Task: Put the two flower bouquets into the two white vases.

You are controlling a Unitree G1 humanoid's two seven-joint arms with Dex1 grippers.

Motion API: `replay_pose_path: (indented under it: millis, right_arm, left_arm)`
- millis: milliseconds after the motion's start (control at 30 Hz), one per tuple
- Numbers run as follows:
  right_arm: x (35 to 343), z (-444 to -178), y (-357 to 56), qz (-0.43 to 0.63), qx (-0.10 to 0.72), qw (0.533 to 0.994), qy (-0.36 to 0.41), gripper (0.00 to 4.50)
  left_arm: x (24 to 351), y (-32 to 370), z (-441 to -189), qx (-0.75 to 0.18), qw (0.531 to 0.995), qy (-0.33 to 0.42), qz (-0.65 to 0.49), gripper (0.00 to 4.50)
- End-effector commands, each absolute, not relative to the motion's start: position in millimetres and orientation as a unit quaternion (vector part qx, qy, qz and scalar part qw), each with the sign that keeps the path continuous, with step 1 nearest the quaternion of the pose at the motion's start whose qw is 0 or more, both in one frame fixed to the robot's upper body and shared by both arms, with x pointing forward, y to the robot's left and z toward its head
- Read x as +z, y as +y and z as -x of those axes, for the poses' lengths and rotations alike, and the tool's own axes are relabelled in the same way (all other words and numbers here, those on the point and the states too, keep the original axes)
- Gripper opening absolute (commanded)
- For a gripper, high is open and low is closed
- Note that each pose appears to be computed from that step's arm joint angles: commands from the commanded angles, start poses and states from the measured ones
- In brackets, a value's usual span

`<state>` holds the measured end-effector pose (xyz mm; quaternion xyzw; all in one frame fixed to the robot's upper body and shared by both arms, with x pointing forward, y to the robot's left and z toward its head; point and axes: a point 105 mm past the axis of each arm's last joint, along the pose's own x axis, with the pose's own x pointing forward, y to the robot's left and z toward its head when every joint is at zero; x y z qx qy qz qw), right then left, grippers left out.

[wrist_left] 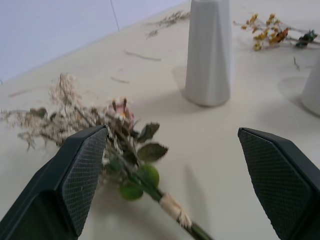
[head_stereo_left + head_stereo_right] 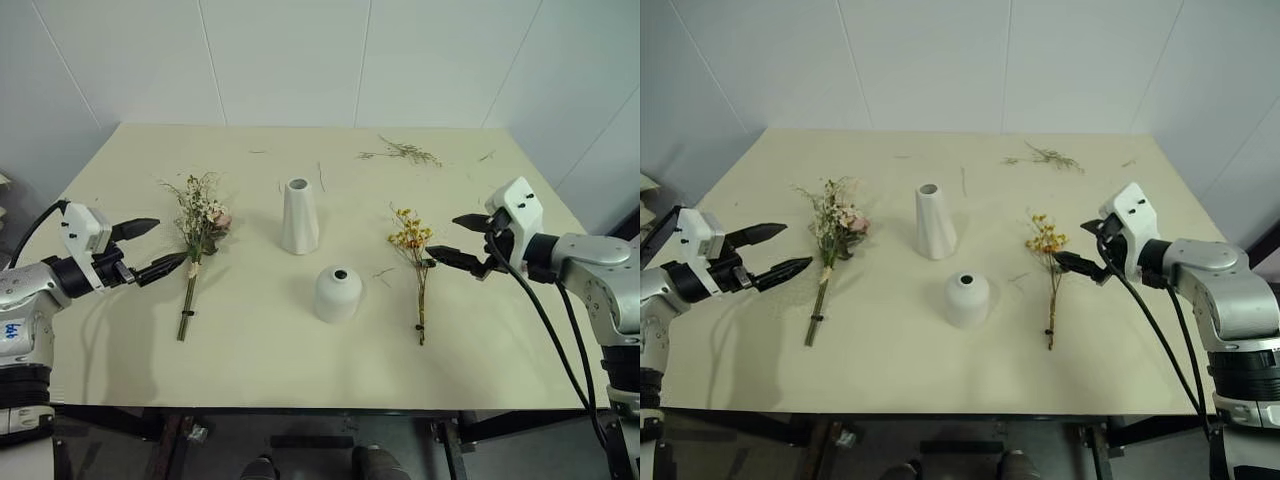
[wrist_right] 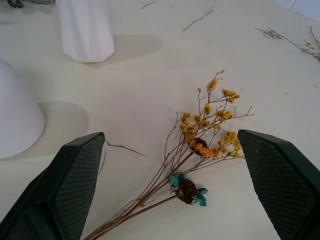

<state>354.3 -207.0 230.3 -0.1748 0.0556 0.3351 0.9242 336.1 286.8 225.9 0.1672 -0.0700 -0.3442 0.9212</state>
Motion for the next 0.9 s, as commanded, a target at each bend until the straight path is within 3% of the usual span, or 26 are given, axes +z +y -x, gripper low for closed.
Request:
replay_pose_path:
  millis: [33,267,500,700,900]
  right_arm:
    - [256,-349,-211,0.188,0.319,0.929,0.015,4.50]
    - [265,-341,-205,0.189,0.324,0.927,0.003,4.50]
    - [263,-325,-178,0.178,0.390,0.903,0.008,4.50]
    - [256,-304,-154,0.192,0.473,0.860,-0.007,4.50]
    - [254,-302,-153,0.206,0.480,0.852,-0.025,4.50]
  left_arm:
    - [237,284,-336,-0.349,0.916,-0.094,-0.172,4.46]
    - [234,272,-344,-0.366,0.911,-0.095,-0.164,4.46]
    - [233,277,-348,-0.337,0.922,-0.094,-0.163,4.46]
    - [230,293,-353,-0.262,0.951,-0.064,-0.153,4.46]
    - [223,290,-355,-0.179,0.975,0.013,-0.133,4.46]
